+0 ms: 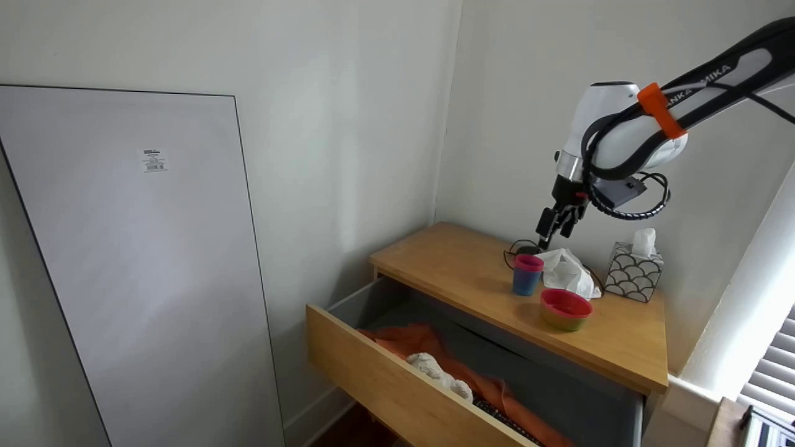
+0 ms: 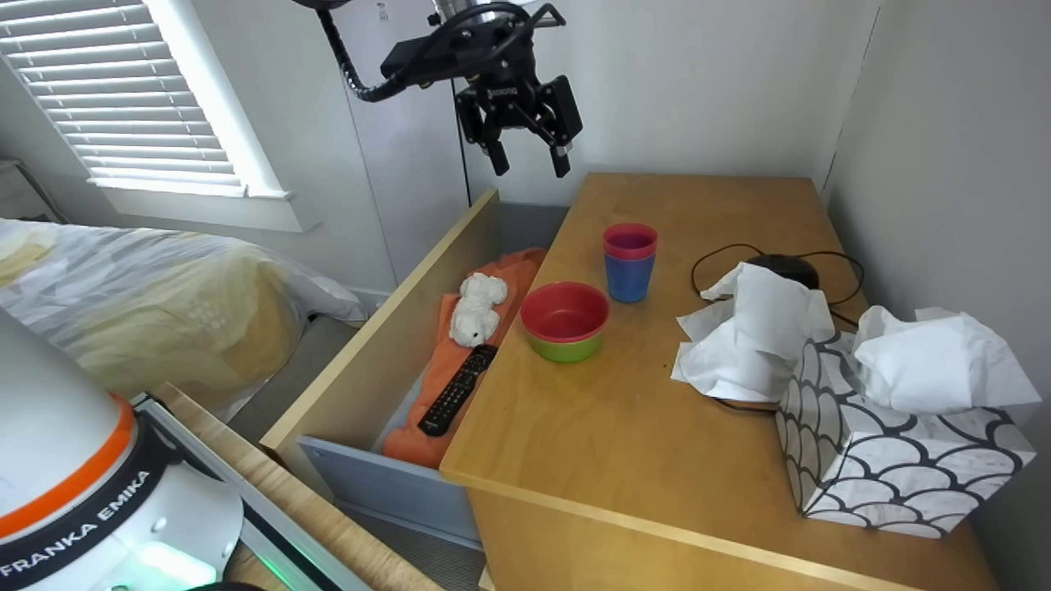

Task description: Move the stacked cups to the right.

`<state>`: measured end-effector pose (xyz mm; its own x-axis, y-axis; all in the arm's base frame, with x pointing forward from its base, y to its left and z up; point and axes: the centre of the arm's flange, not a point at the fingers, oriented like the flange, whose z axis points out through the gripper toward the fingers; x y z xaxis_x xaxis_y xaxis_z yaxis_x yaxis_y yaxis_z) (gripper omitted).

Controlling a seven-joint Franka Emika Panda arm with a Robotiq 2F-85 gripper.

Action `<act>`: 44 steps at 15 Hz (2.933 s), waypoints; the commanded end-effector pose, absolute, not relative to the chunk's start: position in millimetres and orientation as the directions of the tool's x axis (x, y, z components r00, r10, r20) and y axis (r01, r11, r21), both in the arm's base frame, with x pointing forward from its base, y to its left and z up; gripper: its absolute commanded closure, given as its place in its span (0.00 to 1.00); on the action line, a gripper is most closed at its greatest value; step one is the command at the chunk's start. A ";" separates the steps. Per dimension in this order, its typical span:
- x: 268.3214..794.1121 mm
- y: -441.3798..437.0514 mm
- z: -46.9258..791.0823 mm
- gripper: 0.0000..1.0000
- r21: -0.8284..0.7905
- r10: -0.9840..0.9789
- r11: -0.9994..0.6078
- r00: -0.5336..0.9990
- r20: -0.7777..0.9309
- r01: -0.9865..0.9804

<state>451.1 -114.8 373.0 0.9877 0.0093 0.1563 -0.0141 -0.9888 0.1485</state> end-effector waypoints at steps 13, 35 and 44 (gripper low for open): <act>502.6 -165.4 292.8 0.00 0.119 0.261 -0.964 0.938 0.227 0.239; 518.9 -197.4 273.3 1.00 0.075 0.175 -0.984 0.965 0.196 0.164; 482.5 -209.6 305.5 0.99 0.117 -0.135 -0.982 0.985 0.106 -0.147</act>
<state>502.5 -207.4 289.9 0.9936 -0.0298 0.1087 -0.0358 -0.9979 0.0539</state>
